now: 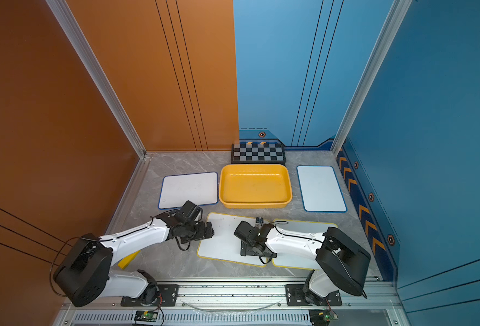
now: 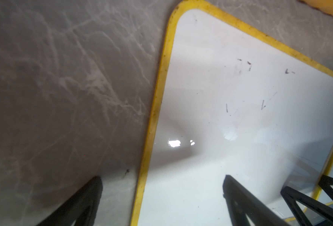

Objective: Put the whiteboard into the storage box
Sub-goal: Pick up the whiteboard at the center of the board.

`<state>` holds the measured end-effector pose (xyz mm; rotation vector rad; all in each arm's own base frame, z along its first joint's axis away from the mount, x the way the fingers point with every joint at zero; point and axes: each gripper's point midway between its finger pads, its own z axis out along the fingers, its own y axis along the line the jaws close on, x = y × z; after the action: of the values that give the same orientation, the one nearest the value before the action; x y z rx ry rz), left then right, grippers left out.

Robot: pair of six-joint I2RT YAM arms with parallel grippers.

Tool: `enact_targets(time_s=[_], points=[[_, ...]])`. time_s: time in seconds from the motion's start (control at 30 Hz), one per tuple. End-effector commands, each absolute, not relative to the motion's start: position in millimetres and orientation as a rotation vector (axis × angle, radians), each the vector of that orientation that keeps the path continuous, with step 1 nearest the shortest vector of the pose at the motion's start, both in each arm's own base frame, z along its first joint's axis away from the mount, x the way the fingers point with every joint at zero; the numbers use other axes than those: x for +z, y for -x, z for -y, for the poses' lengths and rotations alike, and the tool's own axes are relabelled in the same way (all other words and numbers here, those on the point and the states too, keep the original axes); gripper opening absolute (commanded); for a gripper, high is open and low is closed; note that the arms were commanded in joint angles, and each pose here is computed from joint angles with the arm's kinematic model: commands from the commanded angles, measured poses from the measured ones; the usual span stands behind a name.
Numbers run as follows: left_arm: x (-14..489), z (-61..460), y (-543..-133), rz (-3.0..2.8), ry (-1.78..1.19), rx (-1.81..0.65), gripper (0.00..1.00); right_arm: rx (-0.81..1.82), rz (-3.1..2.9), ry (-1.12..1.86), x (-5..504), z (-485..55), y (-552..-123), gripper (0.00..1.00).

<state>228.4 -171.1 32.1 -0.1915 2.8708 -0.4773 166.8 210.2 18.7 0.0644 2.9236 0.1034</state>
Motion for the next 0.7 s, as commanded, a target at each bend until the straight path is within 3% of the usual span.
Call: enact_targets(time_s=[0.0,0.67], points=[[-3,149,-180,-3.090,0.230,-0.388,0.98,0.126,-3.007,-0.037,-6,-215,-159,1.00],[9,169,-161,-3.120,0.204,-0.614,0.98,0.248,-3.025,-0.052,-28,-219,-193,1.00]])
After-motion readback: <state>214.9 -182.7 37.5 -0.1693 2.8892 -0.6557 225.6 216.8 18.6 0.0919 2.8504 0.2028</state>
